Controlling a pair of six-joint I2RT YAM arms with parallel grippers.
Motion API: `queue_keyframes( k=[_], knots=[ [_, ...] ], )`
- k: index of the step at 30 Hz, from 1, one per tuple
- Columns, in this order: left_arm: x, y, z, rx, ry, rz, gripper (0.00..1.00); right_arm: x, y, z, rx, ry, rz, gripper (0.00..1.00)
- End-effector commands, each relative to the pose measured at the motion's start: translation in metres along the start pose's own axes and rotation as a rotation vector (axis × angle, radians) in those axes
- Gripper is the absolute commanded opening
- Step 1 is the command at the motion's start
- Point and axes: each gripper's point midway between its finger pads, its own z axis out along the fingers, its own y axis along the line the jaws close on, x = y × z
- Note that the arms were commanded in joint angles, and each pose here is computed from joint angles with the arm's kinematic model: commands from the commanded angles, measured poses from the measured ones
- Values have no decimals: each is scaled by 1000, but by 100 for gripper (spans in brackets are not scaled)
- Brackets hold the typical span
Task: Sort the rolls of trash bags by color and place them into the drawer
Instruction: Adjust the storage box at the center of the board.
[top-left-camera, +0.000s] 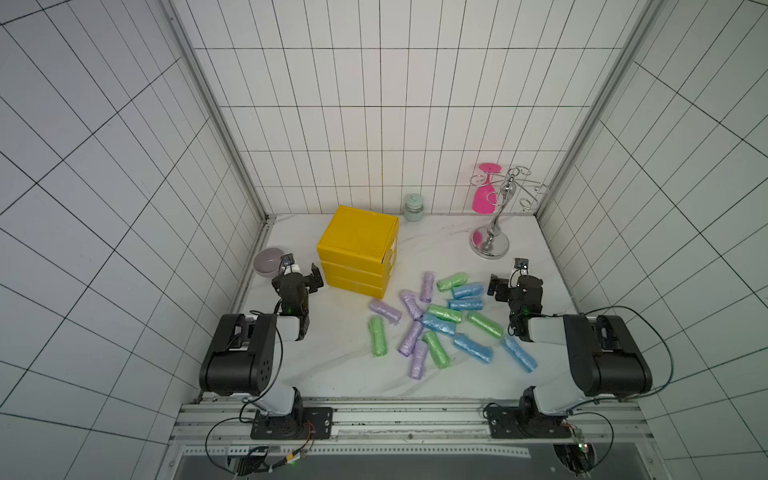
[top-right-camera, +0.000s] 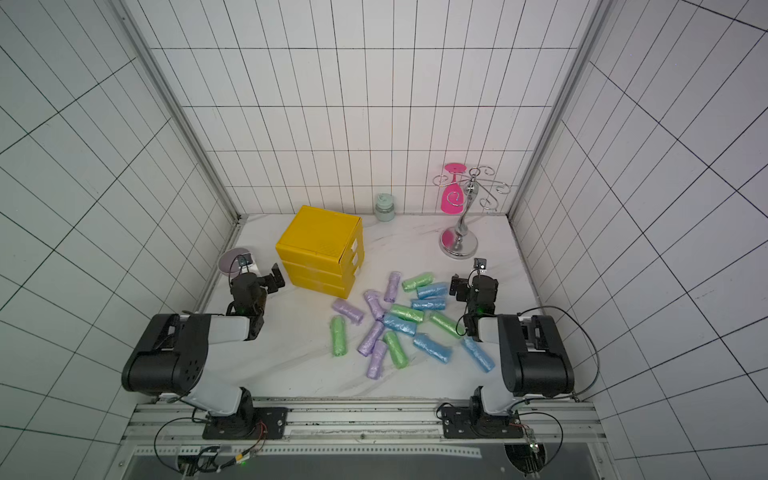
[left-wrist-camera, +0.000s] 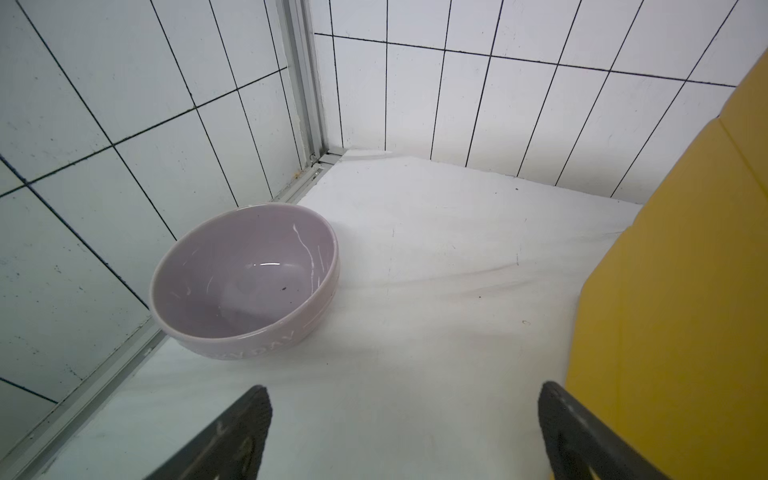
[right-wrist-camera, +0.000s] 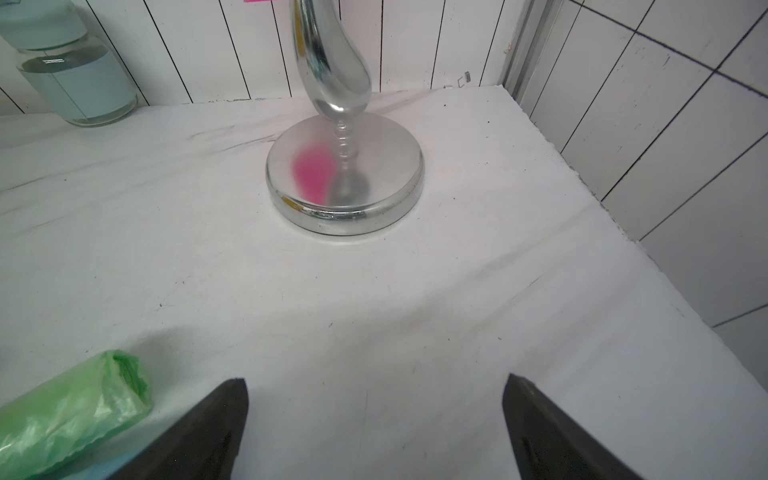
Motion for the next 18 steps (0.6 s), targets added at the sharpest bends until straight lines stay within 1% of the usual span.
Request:
queue_keyframes(
  k=[1,18],
  knots=[
    [-4,0,-1,-2,-17,-3,99,-8,7,0,-31,-26,-1,99],
    [-4,0,-1,-2,-18,-4,99,-9,7,0,-30,-26,0,99]
  ],
)
